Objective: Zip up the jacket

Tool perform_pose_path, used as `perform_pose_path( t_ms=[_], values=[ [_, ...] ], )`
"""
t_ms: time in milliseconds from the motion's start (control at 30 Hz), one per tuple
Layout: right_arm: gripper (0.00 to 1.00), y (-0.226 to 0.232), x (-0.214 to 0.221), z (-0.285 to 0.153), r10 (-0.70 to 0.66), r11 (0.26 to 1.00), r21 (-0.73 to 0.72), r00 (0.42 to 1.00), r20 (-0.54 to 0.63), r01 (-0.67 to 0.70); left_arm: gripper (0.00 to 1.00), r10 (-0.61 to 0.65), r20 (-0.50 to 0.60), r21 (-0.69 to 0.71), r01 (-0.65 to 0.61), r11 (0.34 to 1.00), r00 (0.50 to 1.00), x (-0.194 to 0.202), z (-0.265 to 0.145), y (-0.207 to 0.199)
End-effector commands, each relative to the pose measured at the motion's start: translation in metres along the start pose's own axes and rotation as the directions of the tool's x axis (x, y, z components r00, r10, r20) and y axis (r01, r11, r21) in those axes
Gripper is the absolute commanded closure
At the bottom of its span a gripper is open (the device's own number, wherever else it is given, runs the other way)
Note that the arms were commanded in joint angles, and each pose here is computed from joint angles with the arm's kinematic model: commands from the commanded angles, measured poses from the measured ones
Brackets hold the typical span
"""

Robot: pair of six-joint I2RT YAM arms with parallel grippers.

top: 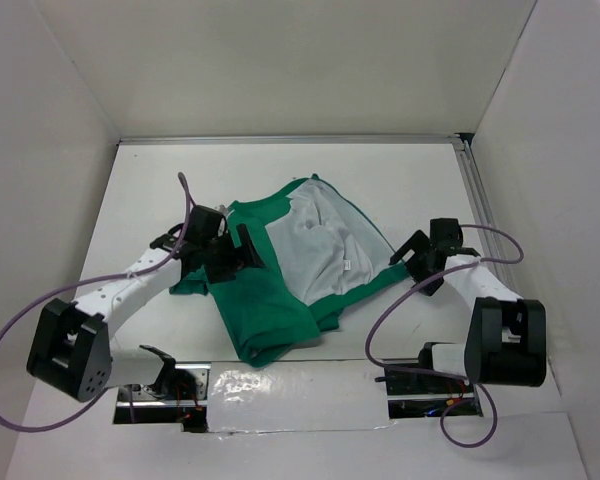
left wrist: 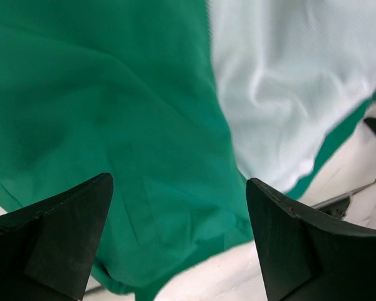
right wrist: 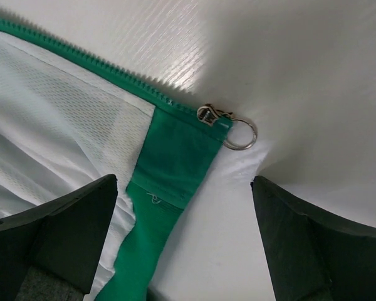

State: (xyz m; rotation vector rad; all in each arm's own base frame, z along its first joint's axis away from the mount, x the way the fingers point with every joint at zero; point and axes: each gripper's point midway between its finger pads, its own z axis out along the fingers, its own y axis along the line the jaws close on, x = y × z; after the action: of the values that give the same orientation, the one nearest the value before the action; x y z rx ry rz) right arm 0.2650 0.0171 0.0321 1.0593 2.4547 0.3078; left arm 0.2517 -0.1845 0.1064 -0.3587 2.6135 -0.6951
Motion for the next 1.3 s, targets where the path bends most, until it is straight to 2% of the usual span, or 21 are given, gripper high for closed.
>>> perform_pose_path(
  t_ms=[0,167,233,267,333,367,400,467,533,567,633,667,733,867,900,967,1000,1067,1133,1233,1267],
  values=[
    [0.06,0.027,0.003,0.007,-0.037,0.993,-0.116,0.999,-0.039,0.032,0.01,-0.007,-0.041,0.105,0.011,0.994,0.999,-0.012,0.016,-0.001],
    [0.15,0.041,0.013,0.018,-0.059,0.988,-0.151,0.994,-0.094,0.045,0.01,-0.084,-0.070,0.027,0.086,0.996,0.994,-0.022,0.041,0.025],
    [0.38,0.041,0.013,0.022,-0.044,0.989,-0.142,0.994,-0.100,0.030,0.01,-0.105,-0.064,-0.013,0.105,0.994,0.992,-0.027,0.045,0.032],
    [0.65,0.042,0.010,0.023,-0.034,0.989,-0.144,0.996,-0.083,0.022,0.01,-0.116,-0.065,-0.043,0.113,0.993,0.991,-0.027,0.050,0.039],
    [0.79,0.046,0.000,0.018,-0.014,0.990,-0.140,0.999,-0.029,0.010,0.01,-0.131,-0.045,-0.057,0.129,0.990,0.990,-0.034,0.054,0.046],
    [0.92,0.042,-0.006,0.016,-0.007,0.995,-0.095,1.000,0.005,0.007,0.01,-0.141,-0.070,-0.052,0.137,0.989,0.988,-0.033,0.059,0.047],
    [0.99,0.051,-0.019,0.005,-0.017,0.994,-0.111,0.998,0.067,0.024,0.01,-0.150,-0.066,-0.051,0.147,0.988,0.986,-0.039,0.060,0.049],
    [1.00,0.055,-0.032,-0.009,-0.091,0.991,-0.078,0.983,0.160,0.105,0.01,-0.154,-0.066,-0.056,0.150,0.987,0.986,-0.043,0.070,0.053],
    [1.00,0.085,-0.035,-0.037,-0.176,0.969,-0.127,0.951,0.255,0.213,0.01,-0.160,-0.065,-0.069,0.156,0.985,0.985,-0.051,0.076,0.055],
    [1.00,0.099,-0.040,-0.050,-0.264,0.938,-0.137,0.913,0.311,0.318,0.01,-0.167,-0.075,-0.074,0.161,0.984,0.983,-0.055,0.082,0.055],
    [1.00,0.132,-0.016,-0.074,-0.378,0.865,-0.188,0.851,0.365,0.465,0.01,-0.175,-0.090,-0.070,0.169,0.983,0.981,-0.058,0.084,0.056],
    [1.00,0.147,-0.016,-0.090,-0.447,0.811,-0.180,0.788,0.424,0.557,0.01,-0.177,-0.089,-0.056,0.172,0.983,0.980,-0.060,0.082,0.055],
    [1.00,0.175,0.022,-0.111,-0.579,0.665,-0.196,0.663,0.474,0.721,0.01,-0.163,-0.083,0.018,0.165,0.986,0.983,-0.064,0.069,0.043],
    [1.00,0.209,0.106,-0.140,-0.738,0.306,-0.238,0.388,0.552,0.922,0.01,-0.186,-0.045,0.050,0.188,0.981,0.982,-0.056,0.035,0.046],
    [1.00,0.217,0.143,-0.153,-0.758,0.142,-0.244,0.264,0.597,0.959,0.01,-0.188,0.003,0.054,0.187,0.981,0.982,-0.061,0.019,0.042],
    [1.00,0.220,0.189,-0.158,-0.784,-0.036,-0.254,0.130,0.607,0.967,0.01,-0.225,0.006,0.000,0.225,0.974,0.974,-0.049,0.006,0.055],
    [1.00,0.218,0.226,-0.169,-0.765,-0.204,-0.246,0.003,0.644,0.948,0.01,-0.236,0.039,0.008,0.235,0.972,0.971,-0.049,-0.006,0.054],
    [1.00,0.217,0.268,-0.158,-0.779,-0.328,-0.256,-0.107,0.618,0.909,0.01,-0.280,0.053,-0.009,0.280,0.960,0.959,-0.036,-0.021,0.063],
    [1.00,0.217,0.299,-0.149,-0.795,-0.378,-0.281,-0.153,0.587,0.882,0.01,-0.327,0.073,-0.044,0.331,0.943,0.942,-0.025,-0.026,0.079],
    [0.93,0.220,0.323,-0.147,-0.811,-0.369,-0.337,-0.122,0.572,0.866,0.01,-0.354,0.128,-0.037,0.361,0.932,0.926,-0.024,-0.039,0.091],
    [0.71,0.228,0.327,-0.156,-0.797,-0.348,-0.361,-0.070,0.600,0.865,0.01,-0.353,0.147,-0.025,0.360,0.933,0.924,-0.025,-0.043,0.090]
  ],
)
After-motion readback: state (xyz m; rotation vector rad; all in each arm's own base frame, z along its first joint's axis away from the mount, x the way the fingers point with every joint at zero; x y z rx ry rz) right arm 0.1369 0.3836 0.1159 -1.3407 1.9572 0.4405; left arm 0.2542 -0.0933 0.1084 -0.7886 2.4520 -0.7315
